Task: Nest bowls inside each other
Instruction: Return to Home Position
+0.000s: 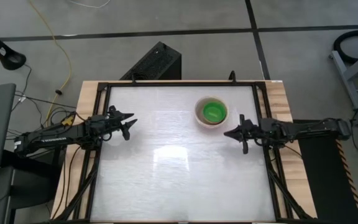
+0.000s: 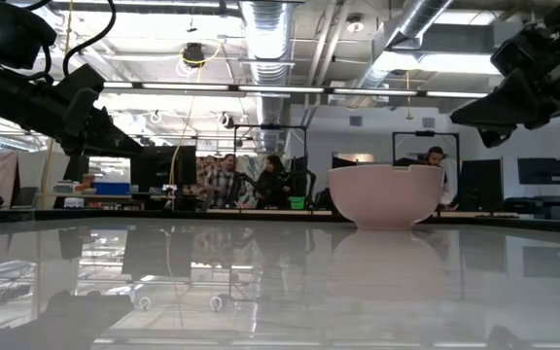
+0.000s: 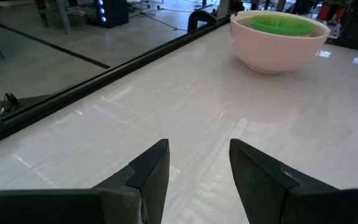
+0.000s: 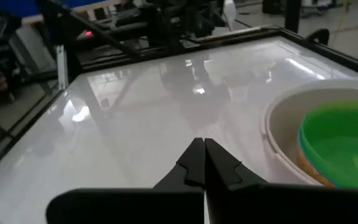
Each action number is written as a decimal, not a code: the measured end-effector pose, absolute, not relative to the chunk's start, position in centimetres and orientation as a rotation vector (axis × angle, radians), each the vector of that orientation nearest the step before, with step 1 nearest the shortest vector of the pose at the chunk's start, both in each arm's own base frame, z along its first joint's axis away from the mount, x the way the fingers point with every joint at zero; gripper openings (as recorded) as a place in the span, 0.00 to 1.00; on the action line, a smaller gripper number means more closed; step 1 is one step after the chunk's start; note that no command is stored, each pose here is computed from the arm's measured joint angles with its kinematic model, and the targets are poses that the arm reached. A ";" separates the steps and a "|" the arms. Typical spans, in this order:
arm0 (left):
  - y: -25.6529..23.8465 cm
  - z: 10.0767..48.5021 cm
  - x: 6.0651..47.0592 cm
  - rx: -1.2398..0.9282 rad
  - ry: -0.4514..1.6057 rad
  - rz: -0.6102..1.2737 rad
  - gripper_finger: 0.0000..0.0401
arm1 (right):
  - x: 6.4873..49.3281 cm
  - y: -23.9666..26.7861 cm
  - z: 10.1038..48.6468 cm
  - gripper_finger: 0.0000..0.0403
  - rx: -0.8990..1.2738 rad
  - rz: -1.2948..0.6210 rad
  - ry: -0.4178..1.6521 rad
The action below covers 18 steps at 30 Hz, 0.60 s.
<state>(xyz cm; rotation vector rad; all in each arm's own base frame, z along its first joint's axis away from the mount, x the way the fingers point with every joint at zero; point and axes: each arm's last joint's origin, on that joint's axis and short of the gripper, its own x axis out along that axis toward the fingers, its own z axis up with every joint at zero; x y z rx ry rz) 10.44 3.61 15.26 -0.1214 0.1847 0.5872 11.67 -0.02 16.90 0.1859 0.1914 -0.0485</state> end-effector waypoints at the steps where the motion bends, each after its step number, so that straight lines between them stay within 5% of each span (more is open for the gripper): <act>1: 3.6 15.3 10.4 -0.121 0.185 0.588 0.39 | 11.6 0.0 16.9 0.03 0.174 -0.045 0.193; 11: 3.6 15.3 10.4 -0.125 0.184 0.587 0.39 | 10.9 0.0 15.9 0.03 0.156 -0.055 0.299; 18: 3.6 15.3 10.4 -0.122 0.184 0.586 0.39 | 10.5 0.3 17.2 0.03 0.120 0.038 0.162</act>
